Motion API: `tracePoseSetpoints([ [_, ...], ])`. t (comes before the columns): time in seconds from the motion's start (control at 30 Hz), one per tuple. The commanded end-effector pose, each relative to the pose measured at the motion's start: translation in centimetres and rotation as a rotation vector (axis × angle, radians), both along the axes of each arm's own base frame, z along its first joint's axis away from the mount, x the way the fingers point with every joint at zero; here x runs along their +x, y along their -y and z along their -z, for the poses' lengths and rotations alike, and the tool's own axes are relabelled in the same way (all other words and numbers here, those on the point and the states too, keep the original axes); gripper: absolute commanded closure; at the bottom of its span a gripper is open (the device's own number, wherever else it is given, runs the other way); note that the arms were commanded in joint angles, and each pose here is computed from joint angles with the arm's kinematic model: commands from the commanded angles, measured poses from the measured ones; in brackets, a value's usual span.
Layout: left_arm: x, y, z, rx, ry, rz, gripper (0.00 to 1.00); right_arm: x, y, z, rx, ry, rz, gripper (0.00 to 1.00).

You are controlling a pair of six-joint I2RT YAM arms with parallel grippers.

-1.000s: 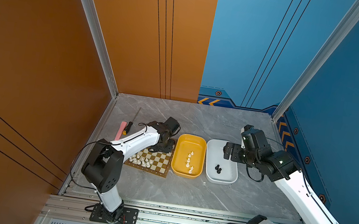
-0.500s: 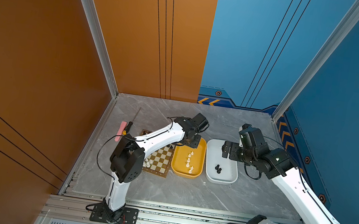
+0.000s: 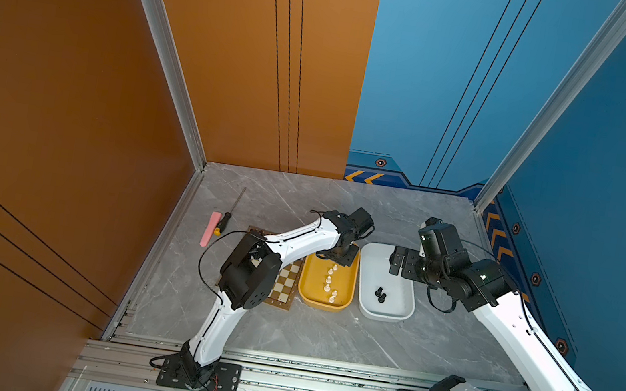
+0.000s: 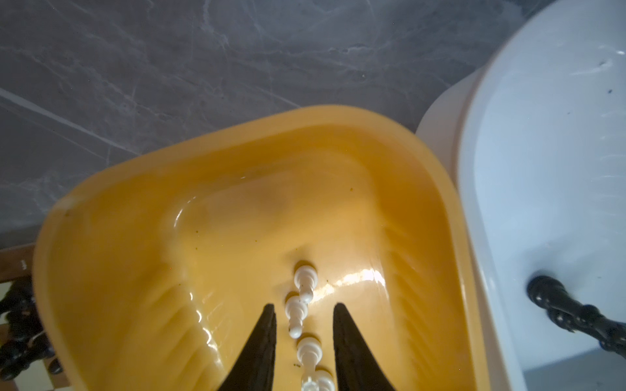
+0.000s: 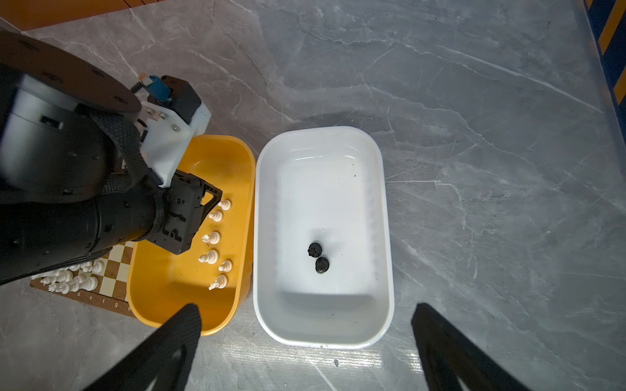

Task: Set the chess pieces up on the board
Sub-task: 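Move the left gripper over the yellow tray and grasp a white pawn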

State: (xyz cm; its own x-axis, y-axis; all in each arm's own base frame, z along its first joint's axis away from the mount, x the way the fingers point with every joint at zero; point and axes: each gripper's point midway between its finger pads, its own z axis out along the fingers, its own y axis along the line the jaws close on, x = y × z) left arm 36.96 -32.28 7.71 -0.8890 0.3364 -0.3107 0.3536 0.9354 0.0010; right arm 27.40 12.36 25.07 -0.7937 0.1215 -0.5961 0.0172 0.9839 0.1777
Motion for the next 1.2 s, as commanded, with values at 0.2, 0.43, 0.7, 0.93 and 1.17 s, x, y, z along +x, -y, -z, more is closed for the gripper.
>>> tracePoseSetpoints([
  [0.2,-0.8,-0.1,2.1,0.032,-0.067,0.031,0.7,0.0,0.9,-0.1,0.012,0.007,0.031,0.0],
  [0.43,-0.8,-0.4,3.3,0.037,-0.095,0.023,0.71,0.1,1.3,-0.2,0.007,0.006,0.033,0.0],
  [0.7,-1.2,-0.5,4.2,0.045,-0.117,0.022,0.75,0.0,1.7,-0.4,0.008,0.005,0.039,0.0],
  [0.93,-1.0,-0.8,4.4,0.051,-0.12,0.017,0.77,-0.1,1.9,-0.6,0.006,0.007,0.04,0.0],
  [1.17,-0.8,-1.0,4.4,0.052,-0.119,0.015,0.85,-0.3,2.2,-0.7,0.004,0.013,0.049,0.0],
])
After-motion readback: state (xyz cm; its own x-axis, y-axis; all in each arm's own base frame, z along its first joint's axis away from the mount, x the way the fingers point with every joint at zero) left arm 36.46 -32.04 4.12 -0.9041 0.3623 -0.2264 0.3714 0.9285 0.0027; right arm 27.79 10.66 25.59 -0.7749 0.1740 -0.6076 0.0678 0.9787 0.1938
